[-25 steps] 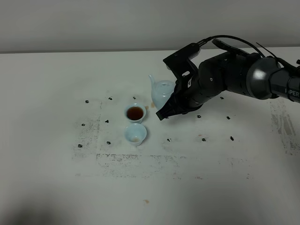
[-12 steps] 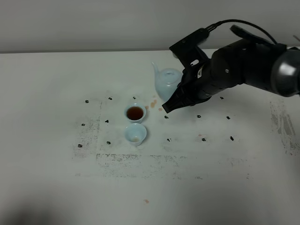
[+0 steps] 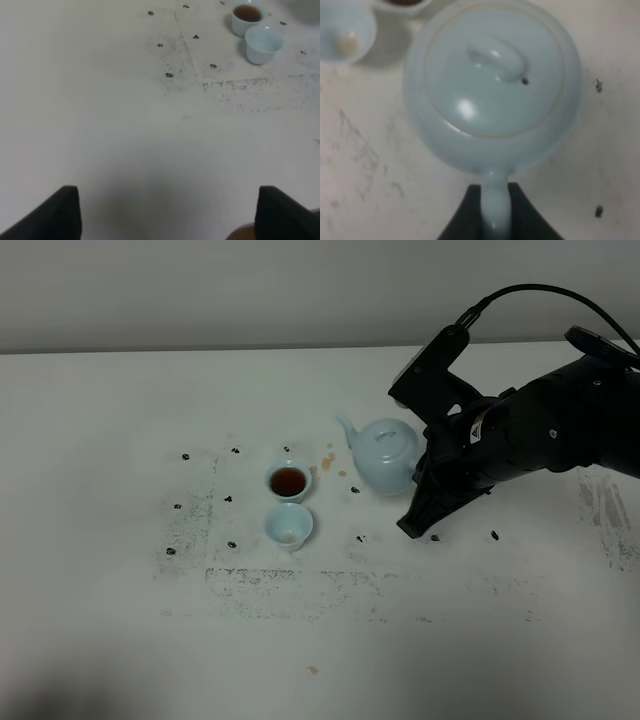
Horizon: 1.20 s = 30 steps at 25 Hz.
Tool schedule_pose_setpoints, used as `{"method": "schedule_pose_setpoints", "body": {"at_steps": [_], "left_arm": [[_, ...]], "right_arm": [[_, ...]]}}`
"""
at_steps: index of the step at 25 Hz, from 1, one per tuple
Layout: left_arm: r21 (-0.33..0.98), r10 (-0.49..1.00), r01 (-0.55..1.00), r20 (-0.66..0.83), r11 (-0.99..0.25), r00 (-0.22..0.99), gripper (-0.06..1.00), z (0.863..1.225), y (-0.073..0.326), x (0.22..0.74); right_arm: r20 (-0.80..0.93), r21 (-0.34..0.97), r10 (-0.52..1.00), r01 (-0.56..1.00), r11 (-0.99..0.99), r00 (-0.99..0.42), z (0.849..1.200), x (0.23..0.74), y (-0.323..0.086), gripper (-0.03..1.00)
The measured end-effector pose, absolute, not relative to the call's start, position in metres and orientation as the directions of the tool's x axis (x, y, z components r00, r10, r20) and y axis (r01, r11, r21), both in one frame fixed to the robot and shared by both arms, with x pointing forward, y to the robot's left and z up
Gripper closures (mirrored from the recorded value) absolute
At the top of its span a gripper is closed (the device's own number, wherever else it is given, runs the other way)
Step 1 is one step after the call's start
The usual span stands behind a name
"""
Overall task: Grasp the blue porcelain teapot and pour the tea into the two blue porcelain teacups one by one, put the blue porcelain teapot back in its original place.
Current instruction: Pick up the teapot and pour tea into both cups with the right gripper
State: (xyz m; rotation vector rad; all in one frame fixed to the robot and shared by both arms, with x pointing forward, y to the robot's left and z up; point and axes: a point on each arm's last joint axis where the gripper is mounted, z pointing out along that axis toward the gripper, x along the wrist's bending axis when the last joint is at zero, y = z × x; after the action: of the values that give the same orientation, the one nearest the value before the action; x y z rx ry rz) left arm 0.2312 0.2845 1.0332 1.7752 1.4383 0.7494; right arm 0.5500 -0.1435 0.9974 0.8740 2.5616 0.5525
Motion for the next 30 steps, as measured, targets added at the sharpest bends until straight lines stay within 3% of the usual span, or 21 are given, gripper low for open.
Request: {"method": "schedule_pose_setpoints", "body": {"at_steps": [7,12,30], "left_arm": [[0.821,0.978,0.559,-0.002,-0.118,0.208,0.26,1.033,0.284,0.231],[0.821,0.978,0.559,-0.002,-0.118,0.208,0.26,1.033,0.284,0.231],[0.821,0.978,0.559,-0.002,-0.118,0.208,0.26,1.033,0.284,0.231]], "right_arm": [[-0.380,0.355,0.313,0.175,0.918,-0.870,0.997,0.549,-0.144,0.92],[-0.486,0.271,0.094,-0.048,0.961,-0.869,0.998,0.553,-0.142,0.92],[-0.614,0.091,-0.219,-0.343,0.935,-0.758,0.975,0.571,-0.134,0.92]]}}
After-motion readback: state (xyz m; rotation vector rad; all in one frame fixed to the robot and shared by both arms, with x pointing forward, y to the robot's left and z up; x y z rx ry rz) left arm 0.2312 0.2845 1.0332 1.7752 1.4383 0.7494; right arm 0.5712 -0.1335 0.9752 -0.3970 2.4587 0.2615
